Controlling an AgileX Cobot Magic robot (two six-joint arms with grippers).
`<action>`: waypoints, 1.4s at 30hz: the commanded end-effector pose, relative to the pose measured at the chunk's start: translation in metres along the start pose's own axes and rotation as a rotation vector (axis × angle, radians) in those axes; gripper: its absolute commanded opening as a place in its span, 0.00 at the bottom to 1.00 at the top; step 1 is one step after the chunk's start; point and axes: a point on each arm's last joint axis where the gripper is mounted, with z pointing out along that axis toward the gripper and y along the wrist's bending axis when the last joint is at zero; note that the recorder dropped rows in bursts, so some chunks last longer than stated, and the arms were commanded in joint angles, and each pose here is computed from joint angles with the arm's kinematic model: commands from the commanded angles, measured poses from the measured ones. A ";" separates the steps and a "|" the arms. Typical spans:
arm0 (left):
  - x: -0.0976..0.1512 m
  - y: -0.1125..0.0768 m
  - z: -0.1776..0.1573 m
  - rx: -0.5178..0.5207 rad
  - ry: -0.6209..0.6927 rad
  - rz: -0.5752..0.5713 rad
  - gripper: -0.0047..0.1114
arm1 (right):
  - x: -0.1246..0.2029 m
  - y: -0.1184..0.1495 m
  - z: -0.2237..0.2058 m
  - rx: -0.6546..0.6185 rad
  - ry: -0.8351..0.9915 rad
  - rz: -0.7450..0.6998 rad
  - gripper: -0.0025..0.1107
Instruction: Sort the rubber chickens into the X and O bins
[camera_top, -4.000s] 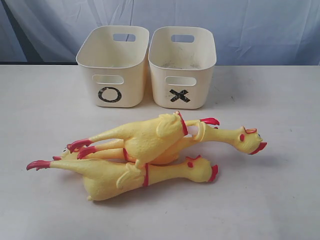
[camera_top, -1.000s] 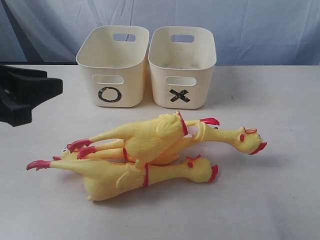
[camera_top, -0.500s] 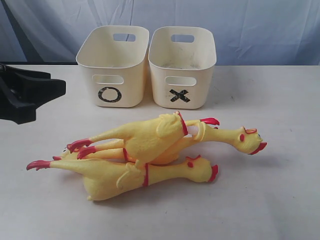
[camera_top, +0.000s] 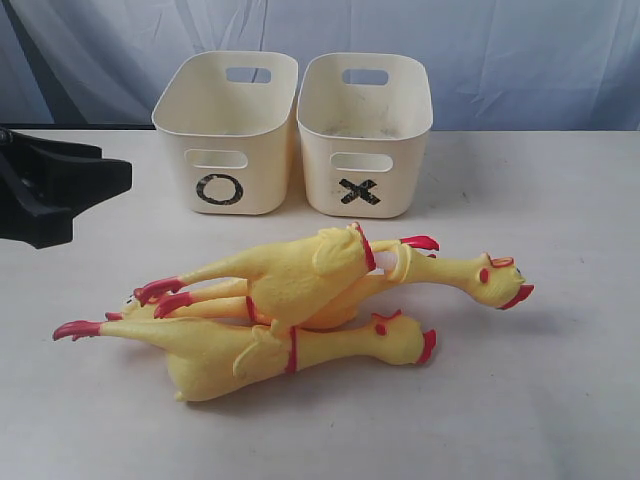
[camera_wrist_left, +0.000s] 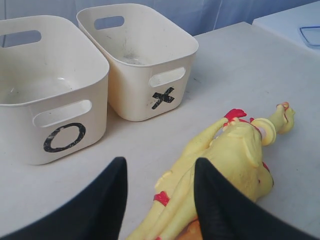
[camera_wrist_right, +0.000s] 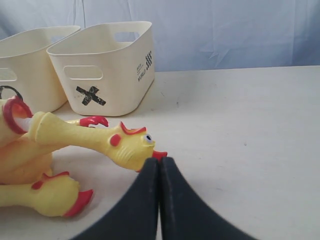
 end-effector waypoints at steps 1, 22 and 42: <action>-0.002 0.001 0.000 -0.007 -0.006 0.002 0.40 | 0.000 0.000 0.000 -0.003 -0.011 -0.002 0.01; -0.002 0.001 0.000 -0.007 -0.006 0.001 0.40 | -0.020 0.001 -0.002 -0.041 -0.231 0.278 0.01; -0.002 0.003 0.000 -0.027 -0.007 0.001 0.40 | -0.050 0.004 -0.015 -0.098 -0.332 0.432 0.01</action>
